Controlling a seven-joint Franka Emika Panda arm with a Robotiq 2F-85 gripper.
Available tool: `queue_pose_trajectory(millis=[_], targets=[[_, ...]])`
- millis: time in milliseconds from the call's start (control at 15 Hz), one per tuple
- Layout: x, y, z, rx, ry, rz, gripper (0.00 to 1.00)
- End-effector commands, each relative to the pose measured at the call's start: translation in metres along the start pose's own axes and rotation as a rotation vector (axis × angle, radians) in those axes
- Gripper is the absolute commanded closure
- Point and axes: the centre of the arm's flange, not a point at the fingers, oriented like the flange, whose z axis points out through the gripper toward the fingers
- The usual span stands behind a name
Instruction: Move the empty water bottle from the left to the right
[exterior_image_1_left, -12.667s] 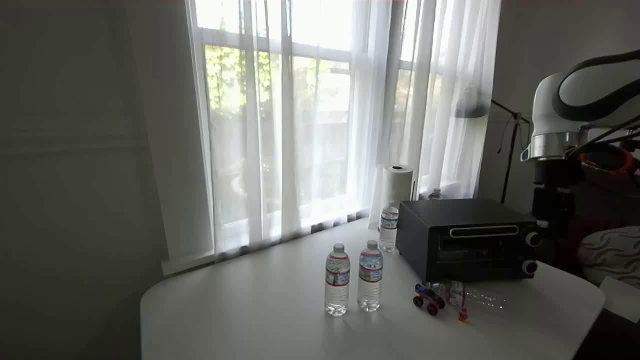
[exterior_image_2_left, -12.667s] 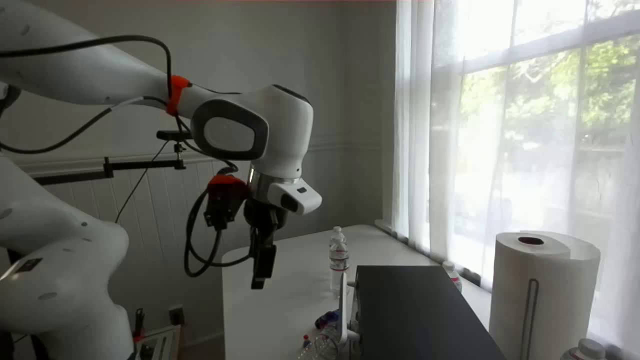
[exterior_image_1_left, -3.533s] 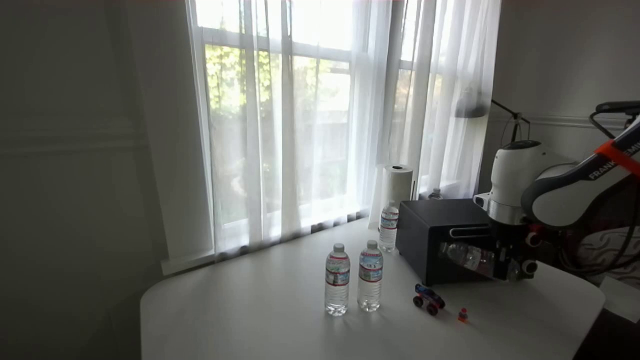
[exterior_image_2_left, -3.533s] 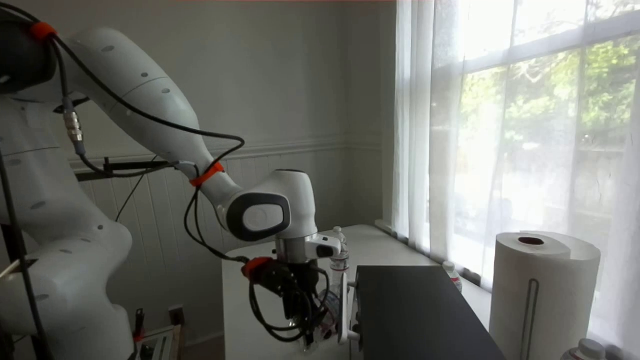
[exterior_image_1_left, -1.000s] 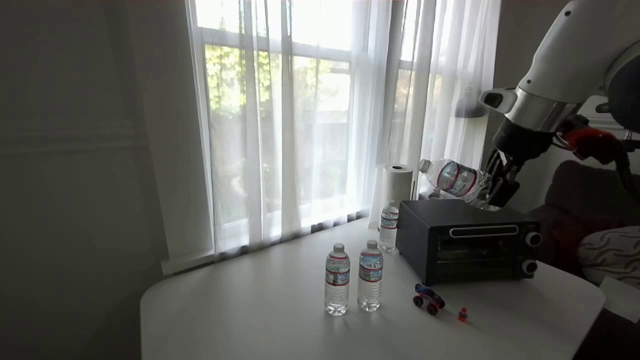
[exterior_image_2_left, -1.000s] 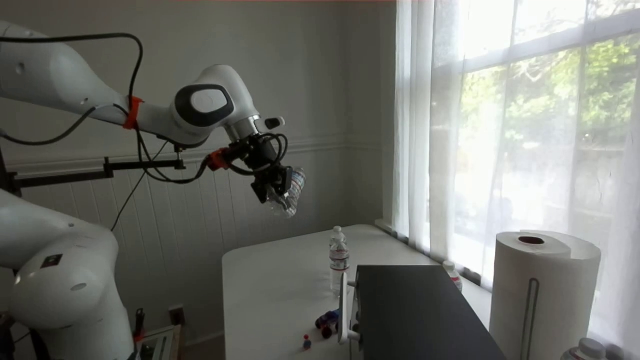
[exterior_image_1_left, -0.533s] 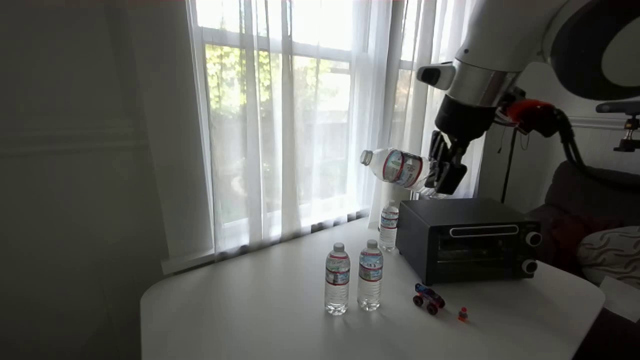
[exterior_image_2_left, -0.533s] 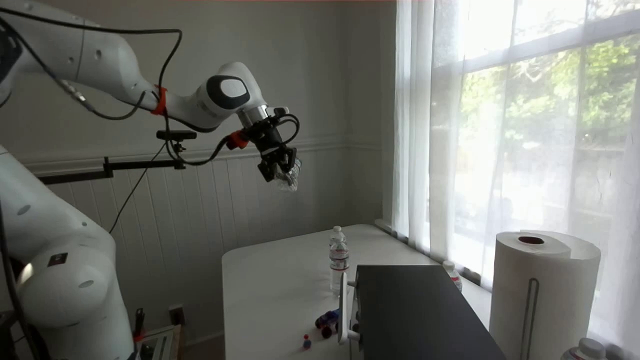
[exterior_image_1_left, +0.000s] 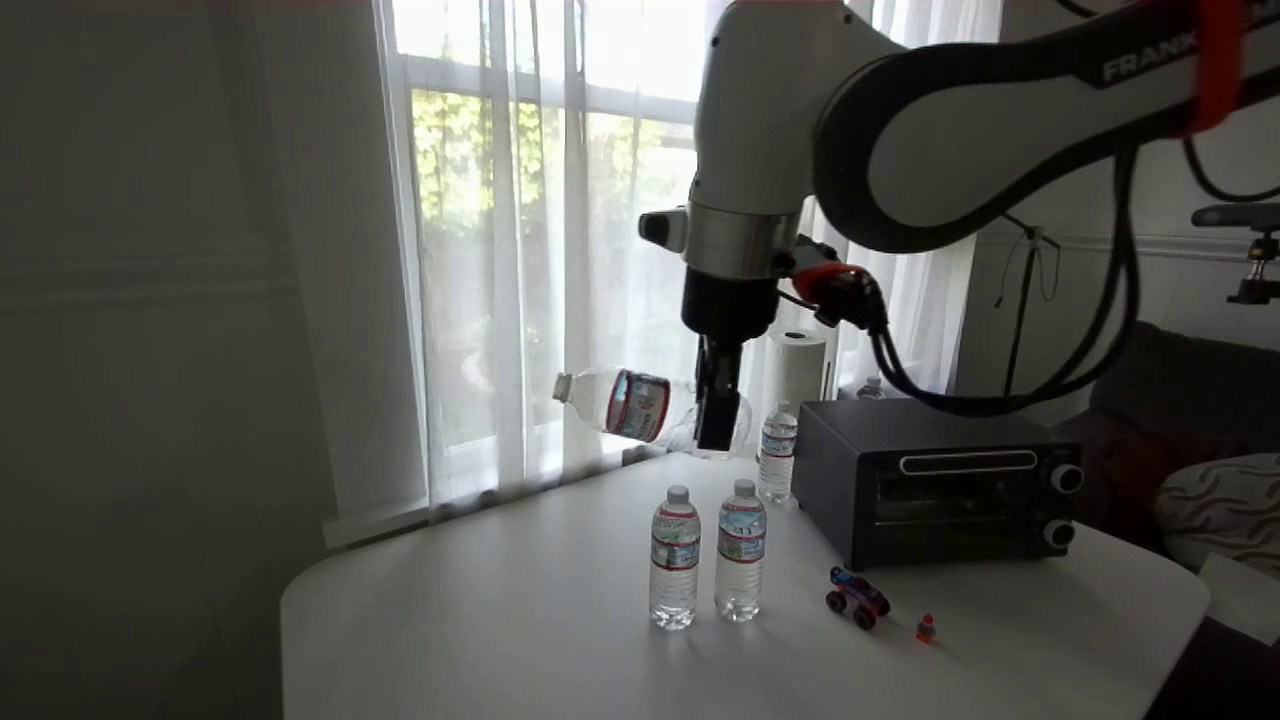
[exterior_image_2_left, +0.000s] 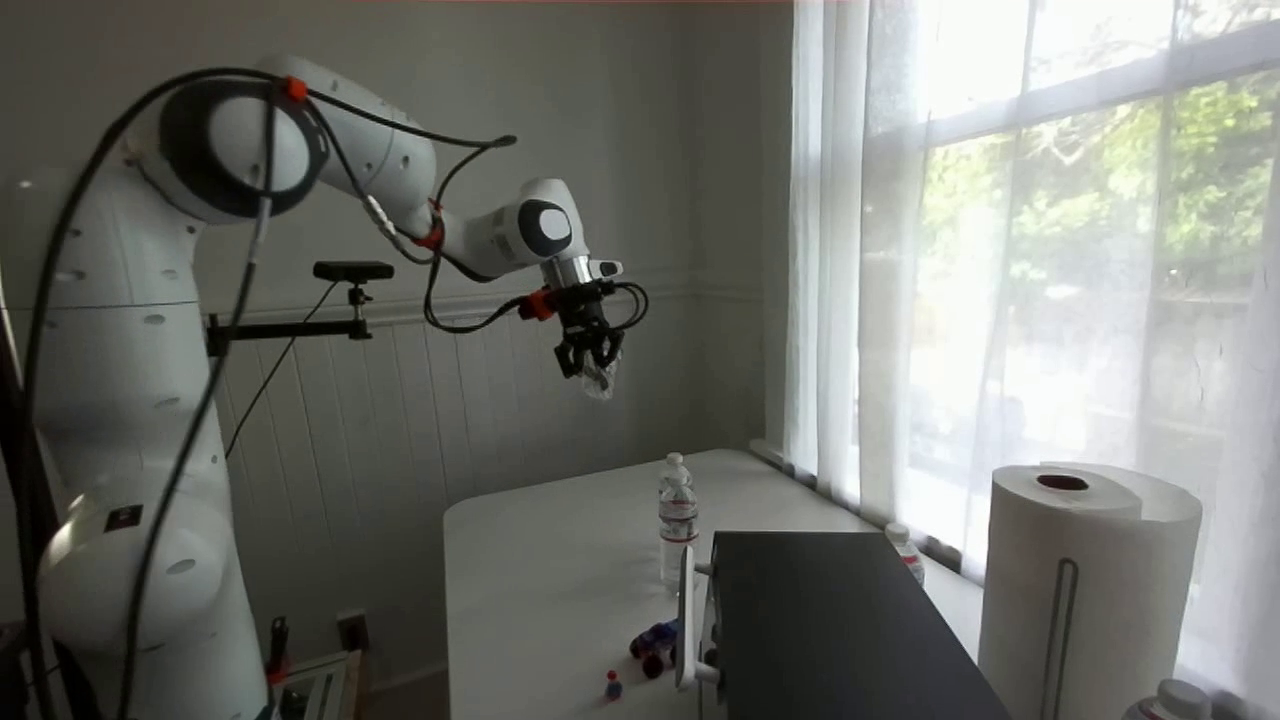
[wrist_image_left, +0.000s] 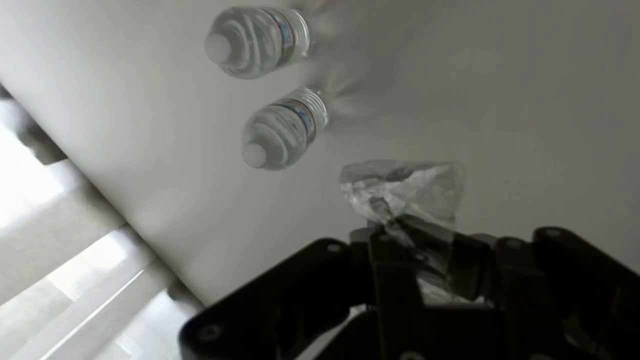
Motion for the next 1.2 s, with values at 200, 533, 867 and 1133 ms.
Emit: queue_pose_trajectory(millis=[200,533,867,1133], targets=[[0.117,-0.021,0.056,0.124,-0.084,0.105,0.99],[0.148,-0.041,0.117,0.146,-0.151,0.205,0.99],[0.156,-0.049,0.157,0.134,-0.204,0.256,0.99],[0.151,-0.051,0.177,0.103,-0.278,0.291,0.99]])
